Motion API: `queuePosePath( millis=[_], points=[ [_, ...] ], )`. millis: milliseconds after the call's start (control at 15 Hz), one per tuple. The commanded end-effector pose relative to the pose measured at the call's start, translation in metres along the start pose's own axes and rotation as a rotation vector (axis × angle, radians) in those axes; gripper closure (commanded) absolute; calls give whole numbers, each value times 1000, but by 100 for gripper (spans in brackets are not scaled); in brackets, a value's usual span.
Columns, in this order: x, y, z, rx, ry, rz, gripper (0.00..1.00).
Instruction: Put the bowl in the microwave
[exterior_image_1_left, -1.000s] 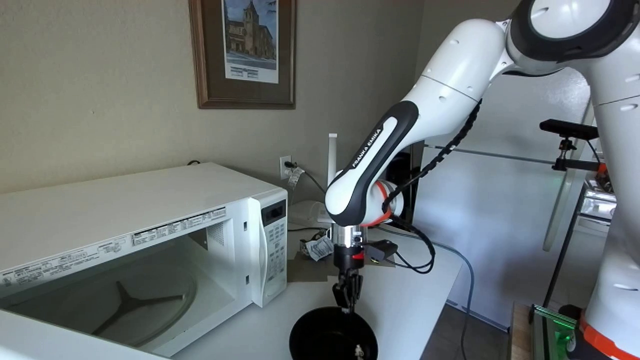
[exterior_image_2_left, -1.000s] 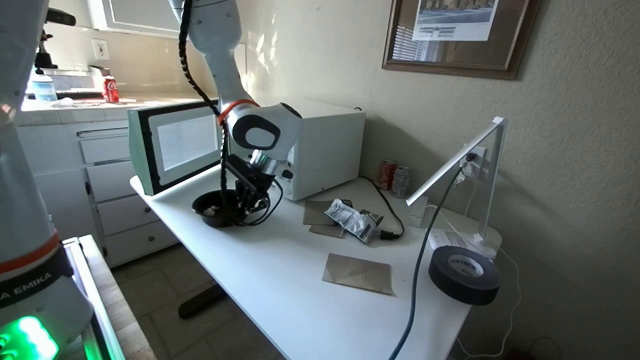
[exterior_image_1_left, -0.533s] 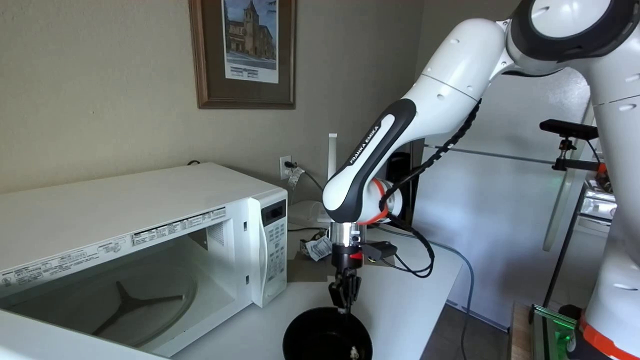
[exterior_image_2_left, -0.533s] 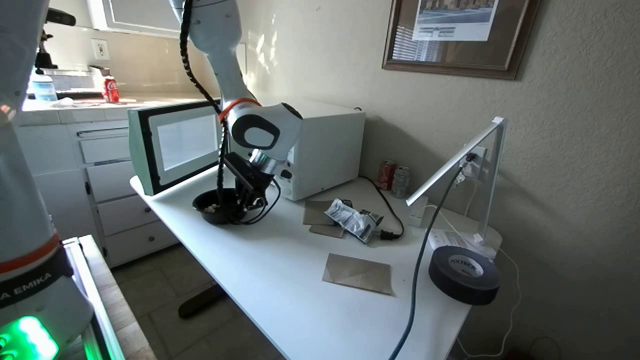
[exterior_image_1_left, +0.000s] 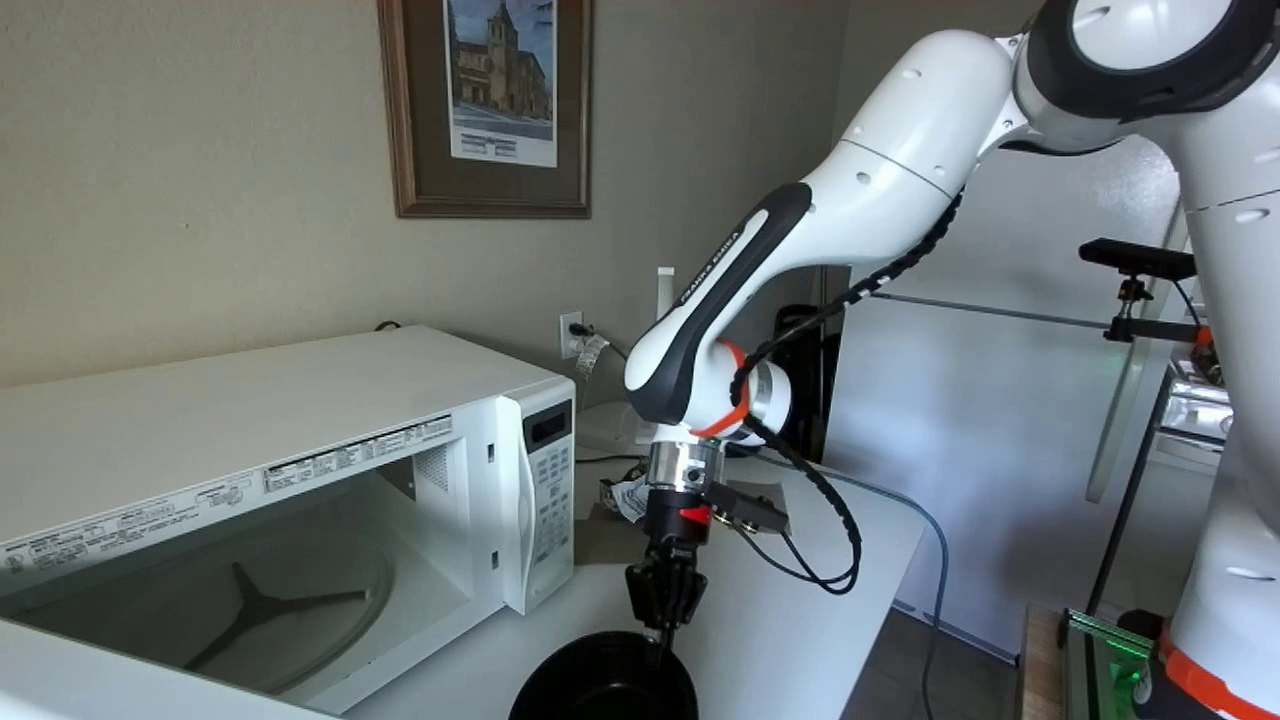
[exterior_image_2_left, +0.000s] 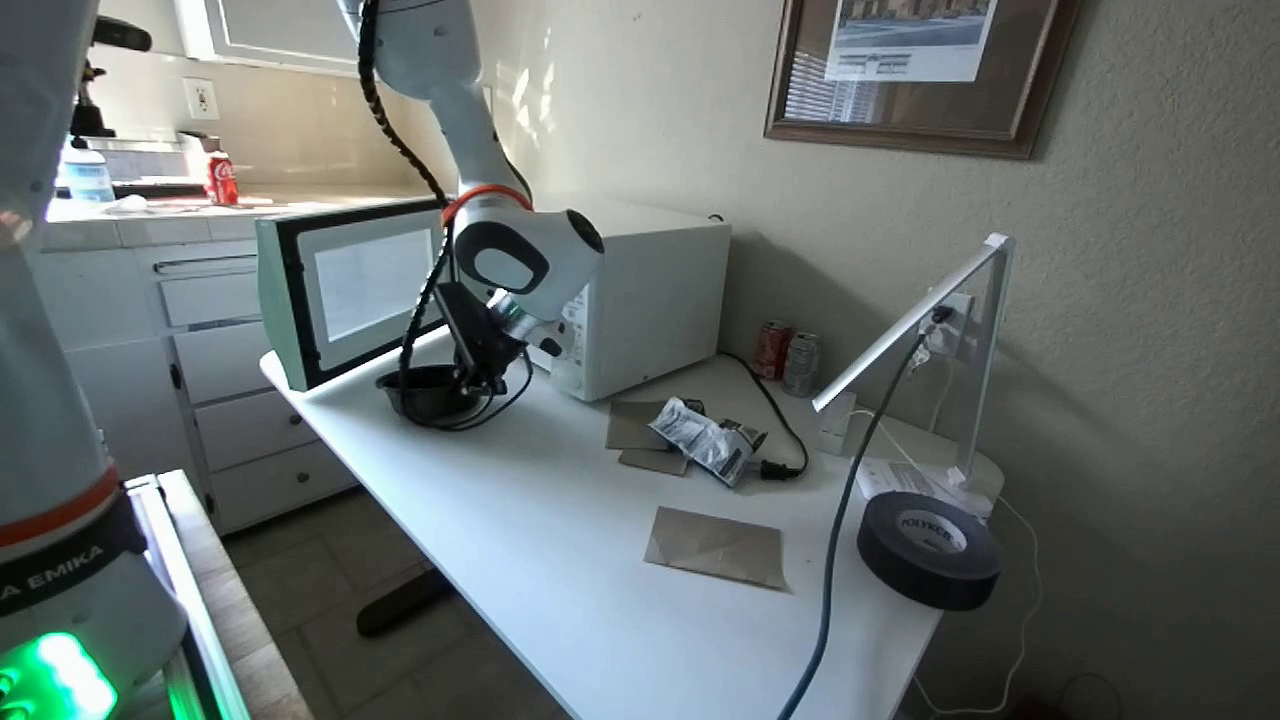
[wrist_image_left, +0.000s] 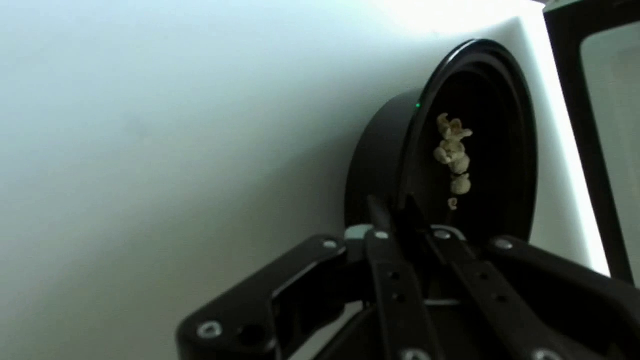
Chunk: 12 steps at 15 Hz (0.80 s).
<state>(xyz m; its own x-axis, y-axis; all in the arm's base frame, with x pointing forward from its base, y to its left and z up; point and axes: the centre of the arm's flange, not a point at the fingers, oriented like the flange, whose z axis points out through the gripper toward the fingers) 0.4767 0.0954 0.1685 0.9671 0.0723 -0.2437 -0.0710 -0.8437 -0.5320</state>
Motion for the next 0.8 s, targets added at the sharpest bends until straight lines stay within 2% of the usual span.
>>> queuePosePath(
  millis=[0, 200, 533, 600, 667, 733],
  points=[
    [9, -13, 3, 115, 46, 56, 98],
    [17, -21, 1, 173, 94, 97, 98],
    [22, -26, 1, 231, 119, 126, 98],
    [22, -27, 2, 233, 117, 125, 98],
    [18, -28, -6, 201, 118, 129, 98],
    [18, -28, -5, 200, 119, 129, 91]
  ],
)
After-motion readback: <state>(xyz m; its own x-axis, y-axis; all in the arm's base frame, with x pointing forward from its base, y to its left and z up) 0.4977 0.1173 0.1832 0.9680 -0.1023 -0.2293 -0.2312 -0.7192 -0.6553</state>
